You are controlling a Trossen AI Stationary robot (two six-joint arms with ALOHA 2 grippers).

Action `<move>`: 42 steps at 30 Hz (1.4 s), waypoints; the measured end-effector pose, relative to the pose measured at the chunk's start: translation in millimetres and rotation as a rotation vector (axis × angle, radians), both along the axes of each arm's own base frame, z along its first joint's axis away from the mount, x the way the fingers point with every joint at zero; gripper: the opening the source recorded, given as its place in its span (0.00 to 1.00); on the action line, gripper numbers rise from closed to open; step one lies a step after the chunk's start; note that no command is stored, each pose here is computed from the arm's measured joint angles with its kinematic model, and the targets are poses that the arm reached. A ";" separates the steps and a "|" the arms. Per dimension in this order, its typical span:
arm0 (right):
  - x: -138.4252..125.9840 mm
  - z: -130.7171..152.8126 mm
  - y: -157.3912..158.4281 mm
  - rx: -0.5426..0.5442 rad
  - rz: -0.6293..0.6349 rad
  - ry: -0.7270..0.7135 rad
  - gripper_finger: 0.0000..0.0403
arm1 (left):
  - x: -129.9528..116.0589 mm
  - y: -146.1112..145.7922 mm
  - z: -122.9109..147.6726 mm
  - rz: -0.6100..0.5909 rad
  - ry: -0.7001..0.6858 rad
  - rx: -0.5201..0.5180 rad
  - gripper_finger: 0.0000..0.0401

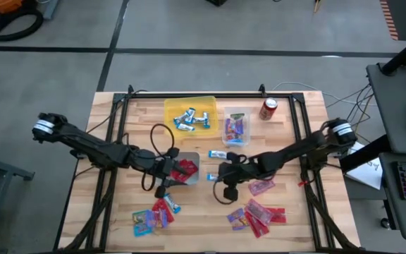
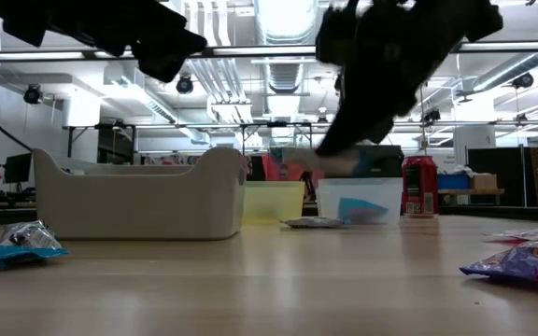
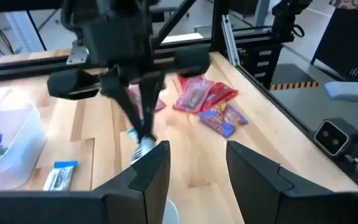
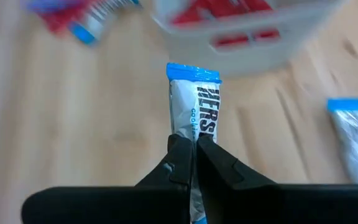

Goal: Sort candy
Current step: Put the white candy into the yellow bin

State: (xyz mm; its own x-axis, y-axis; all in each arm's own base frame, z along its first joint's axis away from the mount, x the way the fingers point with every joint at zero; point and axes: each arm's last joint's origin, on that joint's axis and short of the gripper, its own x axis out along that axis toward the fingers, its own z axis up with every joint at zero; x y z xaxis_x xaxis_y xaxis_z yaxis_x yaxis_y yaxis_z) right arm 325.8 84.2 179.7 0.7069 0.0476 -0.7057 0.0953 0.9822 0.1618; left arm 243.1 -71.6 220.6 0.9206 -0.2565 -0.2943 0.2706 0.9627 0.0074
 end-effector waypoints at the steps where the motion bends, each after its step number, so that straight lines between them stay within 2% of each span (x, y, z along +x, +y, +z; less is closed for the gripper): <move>1: -0.4 3.5 1.0 0.028 0.012 -0.037 0.02 | 1.7 -0.5 -2.2 -0.003 -0.006 0.009 0.35; 6: -2.4 19.7 3.8 0.130 0.075 -0.174 0.02 | 13.7 -4.1 -12.6 -0.017 -0.047 0.047 0.35; 13: -1.6 25.1 7.5 0.232 0.164 -0.228 0.02 | 26.5 -6.3 -20.9 0.020 -0.129 0.098 0.35; 18: -0.8 26.7 7.6 0.249 0.156 -0.243 0.02 | 35.8 -9.1 -25.7 0.014 -0.150 0.111 0.35; 22: 1.4 31.0 7.4 0.258 0.157 -0.291 0.02 | 41.6 -12.5 -31.4 -0.040 -0.139 0.102 0.35; 33: 7.3 39.6 -1.0 0.265 0.129 -0.390 0.02 | 43.0 -12.8 -29.1 -0.032 -0.171 0.076 0.35; 37: 7.1 38.8 -1.9 0.238 0.090 -0.396 0.02 | 43.1 -12.3 -28.9 -0.020 -0.173 0.077 0.26; 42: 7.6 36.7 -2.0 0.222 0.082 -0.394 0.02 | 42.9 -12.3 -29.2 -0.016 -0.169 0.079 0.05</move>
